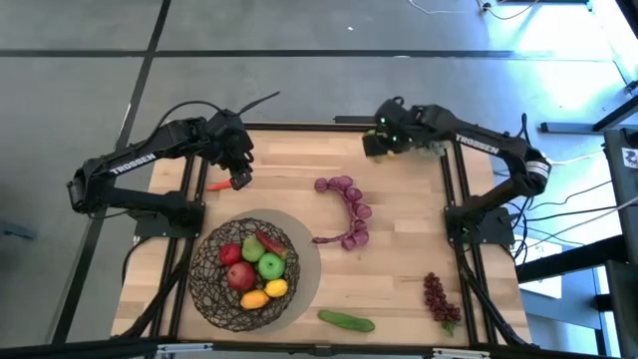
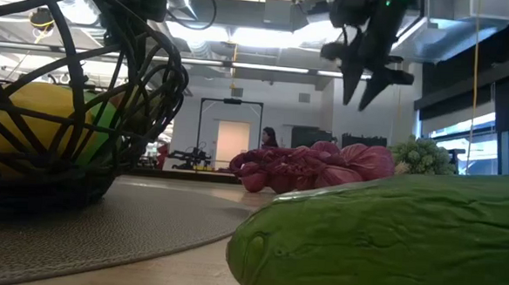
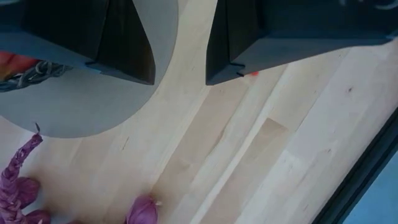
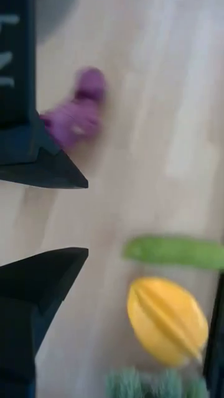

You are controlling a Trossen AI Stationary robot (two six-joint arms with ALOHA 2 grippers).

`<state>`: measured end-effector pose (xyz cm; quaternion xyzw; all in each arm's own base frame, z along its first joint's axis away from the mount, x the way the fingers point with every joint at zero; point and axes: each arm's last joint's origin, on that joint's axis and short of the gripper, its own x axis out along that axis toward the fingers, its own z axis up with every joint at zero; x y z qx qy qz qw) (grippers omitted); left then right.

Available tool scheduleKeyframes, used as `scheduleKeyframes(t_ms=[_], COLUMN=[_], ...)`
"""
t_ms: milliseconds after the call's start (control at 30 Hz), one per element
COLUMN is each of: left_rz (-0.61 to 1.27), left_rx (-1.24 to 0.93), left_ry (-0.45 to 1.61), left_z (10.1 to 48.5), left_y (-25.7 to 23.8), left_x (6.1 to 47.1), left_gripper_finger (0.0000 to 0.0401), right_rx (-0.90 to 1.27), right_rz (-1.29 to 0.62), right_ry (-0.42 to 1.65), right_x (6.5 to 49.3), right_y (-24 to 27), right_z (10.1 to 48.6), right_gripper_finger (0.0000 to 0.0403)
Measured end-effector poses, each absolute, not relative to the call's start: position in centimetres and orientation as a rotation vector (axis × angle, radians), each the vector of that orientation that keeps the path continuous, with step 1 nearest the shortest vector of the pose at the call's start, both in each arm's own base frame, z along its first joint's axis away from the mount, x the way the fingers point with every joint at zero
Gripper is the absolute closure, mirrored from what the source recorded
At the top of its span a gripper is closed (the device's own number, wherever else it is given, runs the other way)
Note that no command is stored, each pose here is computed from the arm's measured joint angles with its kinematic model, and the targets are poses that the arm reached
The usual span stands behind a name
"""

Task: Build produce basket
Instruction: Put the yellow starfruit into the black wire basket

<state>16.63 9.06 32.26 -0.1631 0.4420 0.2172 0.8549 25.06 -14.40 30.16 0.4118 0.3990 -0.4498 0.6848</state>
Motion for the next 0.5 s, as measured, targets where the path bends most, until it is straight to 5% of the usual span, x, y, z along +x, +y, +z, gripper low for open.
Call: scheduleKeyframes(t_ms=[500], left_rz=[0.442], left_rx=[-0.313], left_ry=[0.919], left_z=[32.3], left_y=[9.1], left_x=[16.8], left_gripper_finger=[0.0269], right_rx=[1.029], right_rz=[-1.284], right_ry=[0.966], right_x=[24.2], right_y=[-23.0], right_z=[23.6], right_gripper_finger=[0.0244])
